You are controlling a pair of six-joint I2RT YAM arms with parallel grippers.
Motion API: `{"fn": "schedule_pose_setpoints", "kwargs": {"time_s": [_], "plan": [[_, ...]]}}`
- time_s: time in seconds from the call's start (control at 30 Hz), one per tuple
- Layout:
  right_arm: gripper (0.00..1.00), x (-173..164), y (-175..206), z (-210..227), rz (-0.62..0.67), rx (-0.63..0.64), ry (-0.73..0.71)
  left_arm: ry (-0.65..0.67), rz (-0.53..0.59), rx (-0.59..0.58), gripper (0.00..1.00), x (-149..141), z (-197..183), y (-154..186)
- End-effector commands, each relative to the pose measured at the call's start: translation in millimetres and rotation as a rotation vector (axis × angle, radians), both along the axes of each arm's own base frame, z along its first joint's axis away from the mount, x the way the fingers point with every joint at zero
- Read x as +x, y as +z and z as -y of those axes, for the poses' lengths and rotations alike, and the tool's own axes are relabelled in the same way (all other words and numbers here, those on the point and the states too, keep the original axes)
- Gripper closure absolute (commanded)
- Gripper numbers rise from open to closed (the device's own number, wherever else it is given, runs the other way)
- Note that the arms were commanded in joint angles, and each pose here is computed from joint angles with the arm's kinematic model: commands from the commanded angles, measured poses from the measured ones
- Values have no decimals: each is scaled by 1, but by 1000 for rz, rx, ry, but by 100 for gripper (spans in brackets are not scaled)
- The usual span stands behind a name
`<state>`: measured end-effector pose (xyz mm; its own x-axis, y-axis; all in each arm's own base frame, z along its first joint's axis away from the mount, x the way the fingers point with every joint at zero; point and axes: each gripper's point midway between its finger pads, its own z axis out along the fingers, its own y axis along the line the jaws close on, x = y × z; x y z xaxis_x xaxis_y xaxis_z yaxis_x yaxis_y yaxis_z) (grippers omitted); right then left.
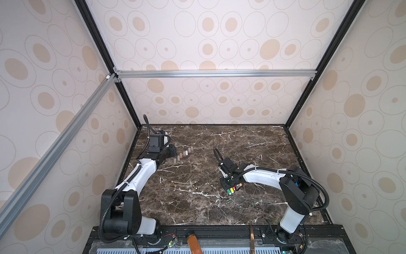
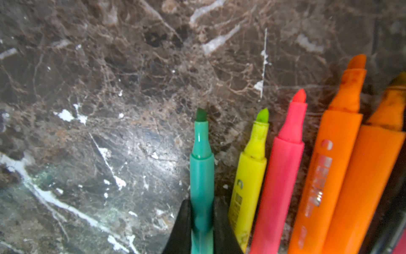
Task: Remove pen caps from pens
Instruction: Place the pen cap at the middle-left of the table.
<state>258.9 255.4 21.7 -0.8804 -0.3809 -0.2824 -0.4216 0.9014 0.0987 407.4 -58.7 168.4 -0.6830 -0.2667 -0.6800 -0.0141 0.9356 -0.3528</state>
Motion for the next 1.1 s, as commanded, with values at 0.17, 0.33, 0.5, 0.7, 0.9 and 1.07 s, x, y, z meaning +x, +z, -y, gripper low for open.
{"fn": "schedule_pose_setpoints", "kwargs": {"time_s": [0.17,0.33,0.5,0.7,0.9,1.07], "plan": [[93,14,7,2,45,-72,6,-2,38,10,100,2,-5,13],[89,18,8,1,53,-83,4,3,35,14,100,2,-8,13],[85,16,8,2,48,-84,0,4,31,7,100,3,-9,10],[76,15,10,6,59,-86,-15,4,30,4,100,5,-9,10],[71,21,23,6,100,-72,-23,26,18,11,100,3,-13,2],[71,26,42,6,160,-45,-21,90,-19,42,100,-4,-25,-17]]}}
